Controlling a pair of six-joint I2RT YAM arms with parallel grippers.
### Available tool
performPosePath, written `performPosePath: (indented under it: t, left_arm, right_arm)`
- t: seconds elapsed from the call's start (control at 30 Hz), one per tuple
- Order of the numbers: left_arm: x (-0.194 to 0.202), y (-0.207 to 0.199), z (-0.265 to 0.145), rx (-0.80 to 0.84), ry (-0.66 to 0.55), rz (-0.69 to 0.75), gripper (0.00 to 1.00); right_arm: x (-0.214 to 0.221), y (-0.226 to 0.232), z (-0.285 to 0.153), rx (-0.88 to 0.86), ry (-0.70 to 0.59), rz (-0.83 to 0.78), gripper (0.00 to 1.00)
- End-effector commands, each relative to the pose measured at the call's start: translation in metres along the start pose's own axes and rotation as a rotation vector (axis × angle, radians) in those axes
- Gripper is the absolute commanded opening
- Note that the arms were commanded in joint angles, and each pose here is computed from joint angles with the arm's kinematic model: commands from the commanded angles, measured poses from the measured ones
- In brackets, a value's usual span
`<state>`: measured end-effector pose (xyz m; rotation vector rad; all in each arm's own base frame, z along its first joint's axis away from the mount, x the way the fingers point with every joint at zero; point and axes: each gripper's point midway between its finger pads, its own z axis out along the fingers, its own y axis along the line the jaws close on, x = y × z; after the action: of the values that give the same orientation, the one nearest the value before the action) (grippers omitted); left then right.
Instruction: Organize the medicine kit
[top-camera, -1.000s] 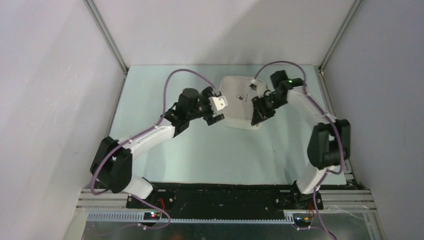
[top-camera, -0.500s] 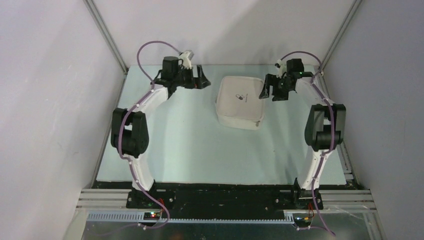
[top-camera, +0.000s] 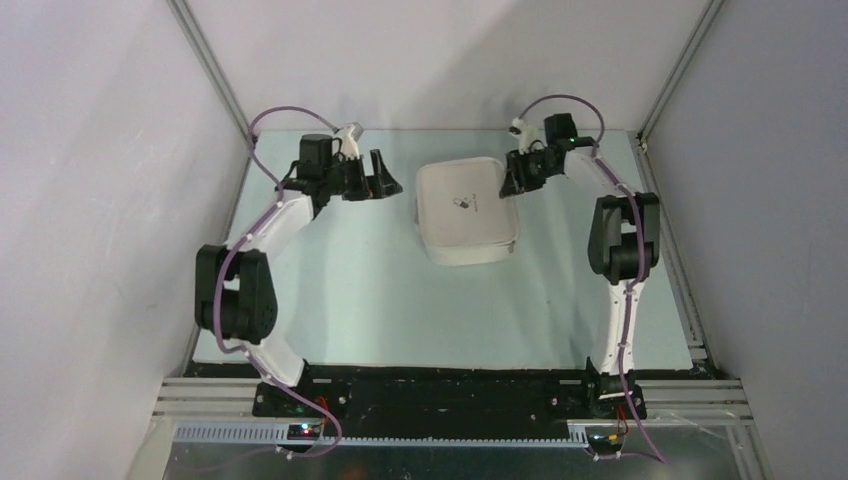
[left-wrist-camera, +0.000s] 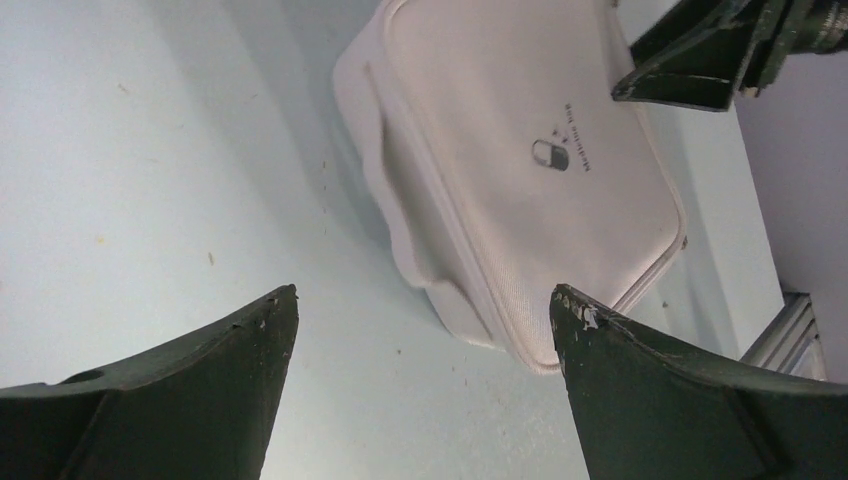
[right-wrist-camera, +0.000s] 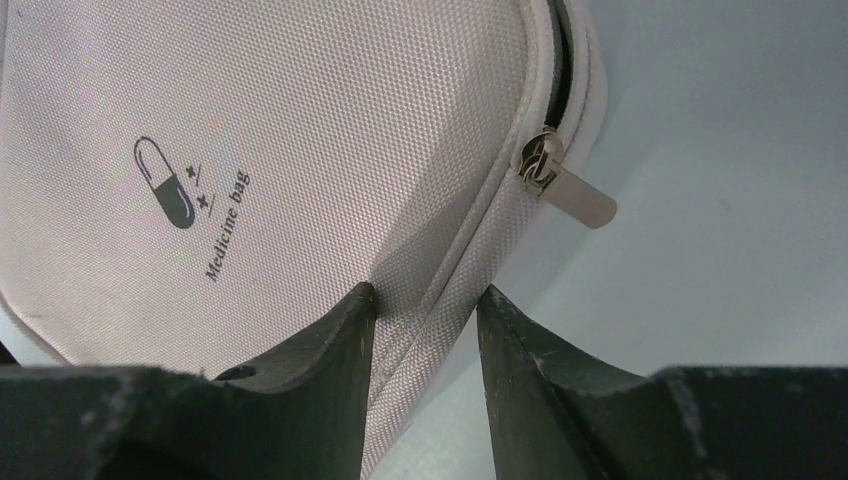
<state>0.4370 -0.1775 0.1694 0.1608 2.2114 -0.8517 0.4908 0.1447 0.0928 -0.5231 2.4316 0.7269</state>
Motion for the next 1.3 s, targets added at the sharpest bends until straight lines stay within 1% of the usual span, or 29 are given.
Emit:
performPosePath:
  t: [0.0,0.13,0.17,0.2,0.23,0.27,0.3,0.33,0.37,0.4,0.43,0.47,0.53,0.57,0.6,0.67,0.7,0.73,0.77,0.83,0.93,1.03,1.07,1.1,1.13,1.17,1.2,1.23,1.27]
  left_arm:
    - [-0.010,-0.015,-0.035,0.006,-0.069,0.140,1.00]
    - [0.013,-0.014,-0.057,-0.008,-0.030,0.302,1.00]
    - [0.018,-0.013,-0.064,-0.011,-0.027,0.388,1.00]
    - [0.025,-0.012,-0.069,-0.011,-0.005,0.423,1.00]
    - [0.030,-0.012,-0.077,0.001,-0.004,0.535,1.00]
    - [0.035,-0.013,-0.082,0.006,0.001,0.586,1.00]
    - [0.040,-0.013,-0.089,0.010,-0.006,0.712,1.00]
    - [0.040,-0.011,-0.093,0.008,-0.007,0.843,1.00]
    - [0.046,-0.013,-0.098,0.002,-0.009,0.913,1.00]
    - [0.047,-0.011,-0.099,0.001,-0.004,1.045,1.00]
    - [0.053,-0.014,-0.101,0.001,0.000,1.119,1.00]
    - [0.054,-0.014,-0.101,0.006,0.009,1.226,1.00]
    - [0.067,-0.019,-0.098,0.051,0.038,1.354,1.00]
    - [0.072,-0.024,-0.096,0.082,0.047,1.391,1.00]
    - [0.079,-0.027,-0.094,0.123,0.069,1.439,1.00]
    - [0.095,-0.032,-0.091,0.202,0.110,1.492,1.00]
    - [0.104,-0.035,-0.090,0.239,0.133,1.498,1.00]
    - [0.110,-0.038,-0.088,0.277,0.138,1.519,1.00]
    - [0.119,-0.041,-0.088,0.312,0.158,1.524,1.00]
    - [0.134,-0.047,-0.086,0.381,0.185,1.550,1.00]
    - [0.150,-0.058,-0.080,0.481,0.199,1.609,0.99]
    - [0.169,-0.059,-0.075,0.569,0.242,1.657,0.97]
    - [0.174,-0.061,-0.073,0.591,0.255,1.666,0.97]
    - [0.181,-0.059,-0.070,0.617,0.276,1.668,0.96]
    - [0.183,-0.061,-0.068,0.632,0.282,1.671,0.95]
    - [0.189,-0.059,-0.064,0.647,0.308,1.662,0.93]
    - [0.190,-0.061,-0.062,0.655,0.315,1.667,0.90]
    - [0.191,-0.059,-0.056,0.660,0.335,1.655,0.88]
    - [0.192,-0.060,-0.053,0.666,0.344,1.648,0.85]
  right_arm:
    - [0.009,0.087,0.030,-0.294,0.071,-0.342,0.34]
    - [0.021,0.127,0.050,-0.377,0.161,-0.595,0.30]
    - [0.032,0.137,0.057,-0.409,0.200,-0.660,0.28]
    - [0.027,0.141,0.058,-0.405,0.195,-0.703,0.28]
    - [0.028,0.149,0.063,-0.415,0.201,-0.751,0.30]
    - [0.020,0.150,0.065,-0.384,0.191,-0.782,0.33]
    - [0.011,0.154,0.069,-0.359,0.164,-0.788,0.41]
    - [-0.001,0.154,0.068,-0.318,0.143,-0.761,0.45]
    - [-0.019,0.156,0.064,-0.292,0.089,-0.761,0.53]
    - [-0.030,0.157,0.061,-0.275,0.058,-0.703,0.56]
    - [-0.045,0.153,0.050,-0.259,0.018,-0.667,0.60]
    - [-0.053,0.157,0.042,-0.273,-0.007,-0.578,0.62]
    - [-0.070,0.155,0.016,-0.305,-0.069,-0.450,0.70]
    - [-0.075,0.149,-0.002,-0.306,-0.095,-0.416,0.75]
    - [-0.077,0.152,-0.012,-0.337,-0.112,-0.401,0.77]
    - [-0.077,0.144,-0.038,-0.335,-0.137,-0.396,0.85]
    - [-0.072,0.147,-0.050,-0.340,-0.139,-0.400,0.94]
    - [-0.070,0.145,-0.064,-0.333,-0.146,-0.420,0.97]
    - [-0.059,0.141,-0.064,-0.337,-0.122,-0.402,0.99]
    - [-0.042,0.136,-0.073,-0.333,-0.085,-0.383,0.99]
    - [-0.002,0.129,-0.082,-0.365,0.035,-0.385,0.99]
    - [0.036,0.127,-0.096,-0.457,0.119,-0.502,0.96]
    - [0.045,0.124,-0.098,-0.466,0.139,-0.531,0.91]
    - [0.057,0.121,-0.100,-0.486,0.163,-0.619,0.90]
    - [0.068,0.118,-0.100,-0.498,0.189,-0.641,0.87]
    - [0.073,0.110,-0.096,-0.487,0.200,-0.721,0.86]
    - [0.082,0.104,-0.093,-0.476,0.226,-0.741,0.85]
    - [0.078,0.100,-0.088,-0.456,0.201,-0.792,0.87]
    - [0.084,0.097,-0.083,-0.455,0.203,-0.796,0.95]
